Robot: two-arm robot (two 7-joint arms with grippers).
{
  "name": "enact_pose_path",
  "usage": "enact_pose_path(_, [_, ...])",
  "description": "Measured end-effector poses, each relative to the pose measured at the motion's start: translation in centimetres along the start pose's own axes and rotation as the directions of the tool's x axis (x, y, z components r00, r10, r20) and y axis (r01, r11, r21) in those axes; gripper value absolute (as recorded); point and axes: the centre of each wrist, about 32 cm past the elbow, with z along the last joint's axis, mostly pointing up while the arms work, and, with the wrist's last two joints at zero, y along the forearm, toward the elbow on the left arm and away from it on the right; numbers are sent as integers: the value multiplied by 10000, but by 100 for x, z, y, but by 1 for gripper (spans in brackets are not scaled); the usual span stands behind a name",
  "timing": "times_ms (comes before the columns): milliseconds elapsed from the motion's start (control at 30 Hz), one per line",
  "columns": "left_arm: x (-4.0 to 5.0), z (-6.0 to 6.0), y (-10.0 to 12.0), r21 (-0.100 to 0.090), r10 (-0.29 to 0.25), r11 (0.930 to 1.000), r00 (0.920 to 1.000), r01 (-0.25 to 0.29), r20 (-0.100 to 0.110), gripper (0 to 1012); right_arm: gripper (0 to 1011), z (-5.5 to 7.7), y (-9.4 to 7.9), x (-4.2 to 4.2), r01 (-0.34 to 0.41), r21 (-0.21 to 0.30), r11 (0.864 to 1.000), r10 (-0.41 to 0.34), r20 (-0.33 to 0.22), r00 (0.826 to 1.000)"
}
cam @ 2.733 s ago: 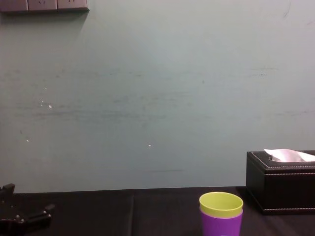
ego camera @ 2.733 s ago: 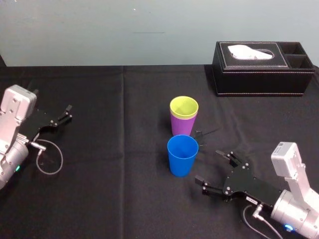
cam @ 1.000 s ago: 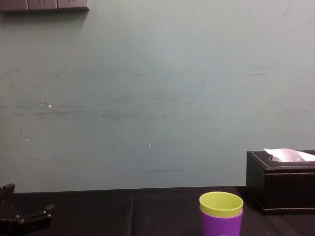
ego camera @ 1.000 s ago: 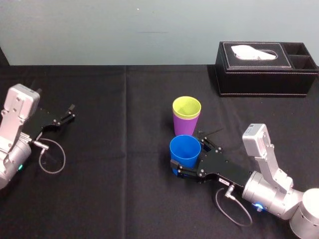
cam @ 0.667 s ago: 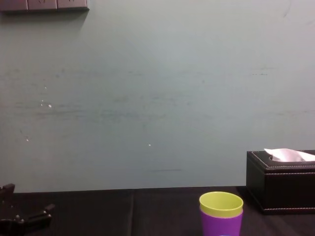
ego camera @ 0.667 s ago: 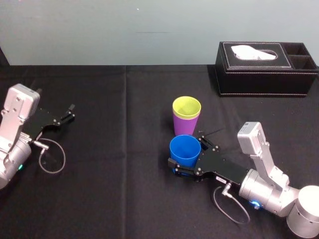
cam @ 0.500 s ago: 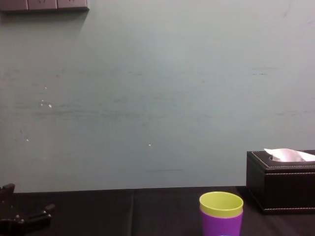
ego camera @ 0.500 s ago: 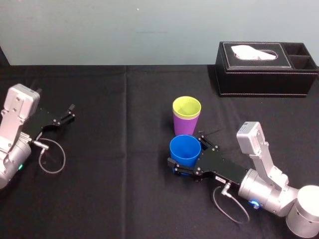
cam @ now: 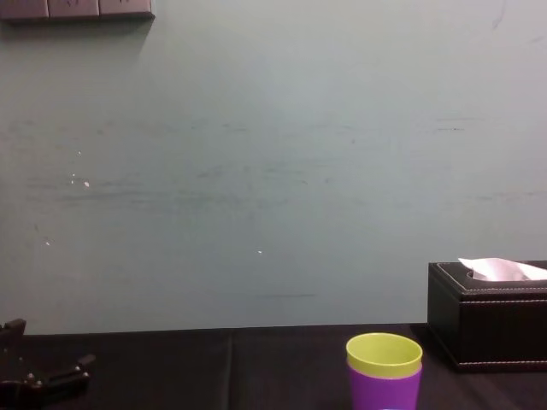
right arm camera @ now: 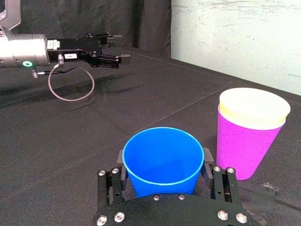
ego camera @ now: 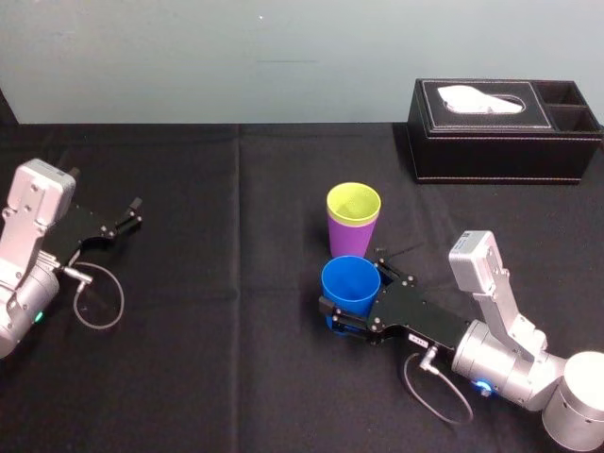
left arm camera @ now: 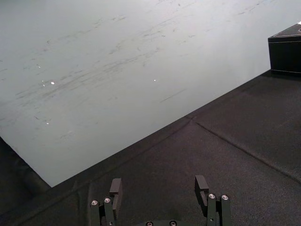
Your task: Stack the three plastic cups sequentially using one hand.
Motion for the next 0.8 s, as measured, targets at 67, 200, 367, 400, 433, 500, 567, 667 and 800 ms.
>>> enact_pose_path(67, [0,0,0,0,0,10000,10000,0,0,1011,883,0,-1,0,0,0,10000,0,0,10000])
enact_pose_path(200, [0,0,0,0,0,10000,10000,0,0,1011,789,0,-3,1,1,1,10000,-1,2,10000])
enact_pose_path(367, [0,0,0,0,0,10000,10000,0,0,1011,744,2,-4,2,3,2,10000,-3,6,10000])
enact_pose_path(400, [0,0,0,0,0,10000,10000,0,0,1011,741,2,-4,2,2,3,10000,-2,7,10000])
enact_pose_path(433, [0,0,0,0,0,10000,10000,0,0,1011,735,3,-4,2,2,5,10000,-2,8,10000])
enact_pose_path(500, [0,0,0,-1,0,10000,10000,0,0,1011,732,6,-5,1,-5,11,10000,5,21,10000])
enact_pose_path(567, [0,0,0,0,1,10000,10000,-1,0,1012,724,36,-8,-3,-25,53,10000,24,111,9999])
enact_pose_path(667, [0,0,0,0,0,10000,10000,0,0,1012,723,91,-15,-2,43,-44,10000,-42,188,9998])
enact_pose_path(800, [0,0,0,0,0,10000,10000,0,0,1011,723,190,-24,15,130,-167,9998,-127,204,9997])
